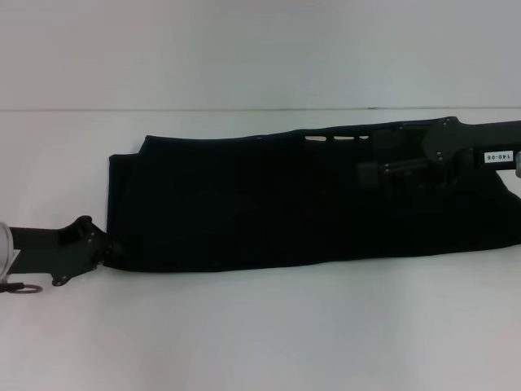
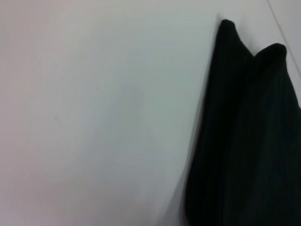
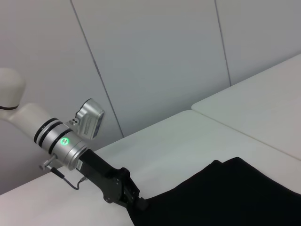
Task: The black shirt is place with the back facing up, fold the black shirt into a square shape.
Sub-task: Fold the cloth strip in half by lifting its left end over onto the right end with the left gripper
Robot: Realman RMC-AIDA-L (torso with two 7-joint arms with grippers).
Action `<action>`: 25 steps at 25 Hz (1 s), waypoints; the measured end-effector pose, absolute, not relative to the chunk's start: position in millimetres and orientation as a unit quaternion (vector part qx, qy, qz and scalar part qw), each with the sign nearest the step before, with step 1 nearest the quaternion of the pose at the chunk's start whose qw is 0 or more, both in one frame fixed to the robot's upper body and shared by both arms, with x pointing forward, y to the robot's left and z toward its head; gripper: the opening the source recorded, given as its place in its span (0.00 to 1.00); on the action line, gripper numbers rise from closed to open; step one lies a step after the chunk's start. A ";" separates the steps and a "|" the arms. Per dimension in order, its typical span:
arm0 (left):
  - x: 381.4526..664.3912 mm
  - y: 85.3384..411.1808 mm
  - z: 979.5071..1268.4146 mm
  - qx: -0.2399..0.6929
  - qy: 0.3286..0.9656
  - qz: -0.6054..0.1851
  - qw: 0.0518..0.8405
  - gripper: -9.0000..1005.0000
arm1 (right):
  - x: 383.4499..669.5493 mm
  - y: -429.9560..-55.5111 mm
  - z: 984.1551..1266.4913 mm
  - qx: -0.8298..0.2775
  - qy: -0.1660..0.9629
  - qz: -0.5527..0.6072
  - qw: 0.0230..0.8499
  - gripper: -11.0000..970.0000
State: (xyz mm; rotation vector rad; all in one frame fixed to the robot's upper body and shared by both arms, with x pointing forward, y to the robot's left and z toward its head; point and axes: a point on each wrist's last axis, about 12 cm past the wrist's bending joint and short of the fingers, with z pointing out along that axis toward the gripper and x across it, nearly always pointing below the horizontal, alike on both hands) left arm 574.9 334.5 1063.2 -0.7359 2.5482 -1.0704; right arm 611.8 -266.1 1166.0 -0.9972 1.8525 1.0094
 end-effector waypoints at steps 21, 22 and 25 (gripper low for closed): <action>535.9 429.7 1089.5 -0.260 0.872 -0.322 0.261 0.03 | 616.1 -255.3 1167.6 -0.351 0.711 0.421 0.441 0.94; 534.4 438.0 1096.7 -0.257 0.871 -0.319 0.271 0.03 | 616.1 -255.2 1167.5 -0.350 0.711 0.421 0.441 0.94; 544.7 427.2 1108.4 -0.224 0.866 -0.351 0.278 0.03 | 615.3 -256.0 1166.9 -0.347 0.711 0.423 0.442 0.94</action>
